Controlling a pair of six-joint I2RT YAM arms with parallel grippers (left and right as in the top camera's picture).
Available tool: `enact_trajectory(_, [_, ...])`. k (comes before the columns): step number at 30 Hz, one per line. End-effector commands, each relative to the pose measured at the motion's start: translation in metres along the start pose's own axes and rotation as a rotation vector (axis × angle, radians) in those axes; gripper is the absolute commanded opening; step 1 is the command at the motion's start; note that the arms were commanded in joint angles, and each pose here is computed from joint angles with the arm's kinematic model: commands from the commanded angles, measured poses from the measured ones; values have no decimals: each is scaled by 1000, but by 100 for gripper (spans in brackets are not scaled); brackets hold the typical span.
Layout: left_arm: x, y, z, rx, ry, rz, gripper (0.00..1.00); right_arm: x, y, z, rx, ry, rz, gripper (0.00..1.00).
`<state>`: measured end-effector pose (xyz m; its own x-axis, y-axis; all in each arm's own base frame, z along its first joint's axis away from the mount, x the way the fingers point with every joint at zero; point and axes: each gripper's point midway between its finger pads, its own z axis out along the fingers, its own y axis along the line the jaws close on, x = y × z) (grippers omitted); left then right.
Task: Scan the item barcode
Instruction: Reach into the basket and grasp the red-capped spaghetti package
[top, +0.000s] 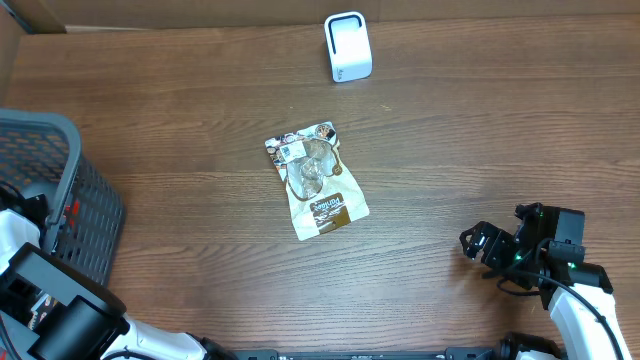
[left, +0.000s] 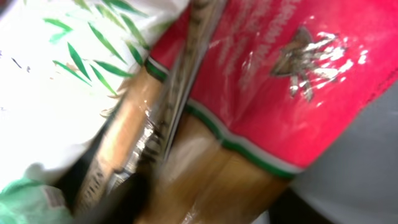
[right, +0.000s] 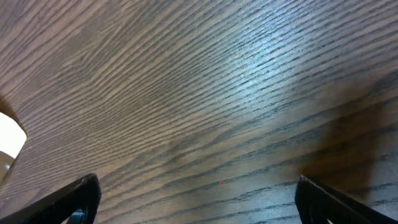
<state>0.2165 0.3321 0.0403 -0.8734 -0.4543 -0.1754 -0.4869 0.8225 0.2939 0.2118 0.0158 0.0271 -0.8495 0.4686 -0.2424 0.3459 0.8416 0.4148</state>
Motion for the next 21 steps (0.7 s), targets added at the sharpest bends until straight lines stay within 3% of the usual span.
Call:
enact_trajectory(1, [9,-16,18,62,40,4,18,-1,0,0,0,-4,-1,100])
enact_trajectory(4, [4,-14,17,55,24,-21,4,0,0,0,0,-3,-1,100])
enact_trajectory(15, [-56,10,-46,50,-77,-212,4,0,0,0,0,-3,-1,100])
enact_trajectory(21, [-87,9,-104,179,-162,-217,4,-1,0,0,0,-4,-1,100])
